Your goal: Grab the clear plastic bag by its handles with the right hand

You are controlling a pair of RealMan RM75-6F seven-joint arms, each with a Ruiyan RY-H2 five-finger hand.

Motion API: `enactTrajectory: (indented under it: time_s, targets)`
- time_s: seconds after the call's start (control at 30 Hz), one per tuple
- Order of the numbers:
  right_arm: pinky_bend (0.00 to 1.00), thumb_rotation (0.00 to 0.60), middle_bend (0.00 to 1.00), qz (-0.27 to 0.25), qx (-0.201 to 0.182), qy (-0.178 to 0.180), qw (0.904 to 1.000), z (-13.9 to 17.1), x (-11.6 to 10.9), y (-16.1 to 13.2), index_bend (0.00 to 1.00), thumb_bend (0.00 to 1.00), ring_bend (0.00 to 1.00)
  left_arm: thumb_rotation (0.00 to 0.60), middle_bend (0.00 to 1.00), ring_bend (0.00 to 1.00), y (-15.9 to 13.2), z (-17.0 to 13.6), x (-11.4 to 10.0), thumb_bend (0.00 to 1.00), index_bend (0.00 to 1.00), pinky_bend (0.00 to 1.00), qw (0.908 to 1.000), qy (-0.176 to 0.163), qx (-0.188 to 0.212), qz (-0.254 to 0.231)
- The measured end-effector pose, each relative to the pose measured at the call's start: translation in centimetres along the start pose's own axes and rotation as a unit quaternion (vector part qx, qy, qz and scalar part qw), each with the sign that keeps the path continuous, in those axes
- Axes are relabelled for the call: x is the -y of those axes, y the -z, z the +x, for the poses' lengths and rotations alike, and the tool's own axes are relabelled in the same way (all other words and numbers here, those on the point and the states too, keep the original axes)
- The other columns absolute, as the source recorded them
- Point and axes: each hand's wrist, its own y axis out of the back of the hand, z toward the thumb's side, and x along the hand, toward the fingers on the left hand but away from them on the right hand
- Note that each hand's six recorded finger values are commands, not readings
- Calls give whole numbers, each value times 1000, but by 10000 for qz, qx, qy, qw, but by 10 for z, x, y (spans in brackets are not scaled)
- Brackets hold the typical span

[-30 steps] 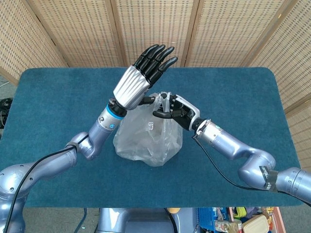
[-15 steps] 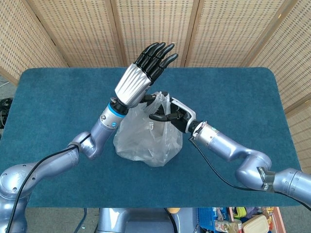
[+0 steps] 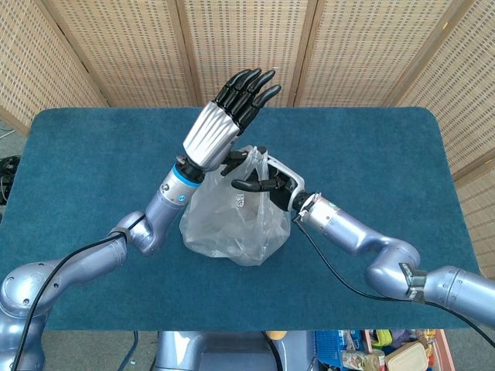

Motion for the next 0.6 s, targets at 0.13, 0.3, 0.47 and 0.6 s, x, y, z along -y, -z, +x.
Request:
enactTrajectory:
  time_s: [0.13, 0.3, 0.47, 0.6]
  targets:
    - [212, 600, 417, -41, -134, -3, 9999, -1, 0, -5, 385, 0, 233, 600, 0, 0, 0, -1, 1, 40, 0, 73, 10000, 16, 8, 0]
    - [174, 600, 377, -35, -167, 31, 9998, -1, -1, -5, 355, 0, 187, 600, 0, 0, 0, -1, 0, 39, 0, 73, 10000, 3, 5, 16]
    - [174, 600, 377, -94, -155, 34, 9998, -2, 0, -2, 353, 0, 186, 600, 0, 0, -1, -1, 1, 41, 0, 73, 10000, 7, 17, 26]
    - [174, 600, 377, -162, -126, -18, 9998, -3, 4, -1, 353, 0, 186, 600, 0, 0, 0, -1, 1, 42, 0, 73, 10000, 13, -1, 21]
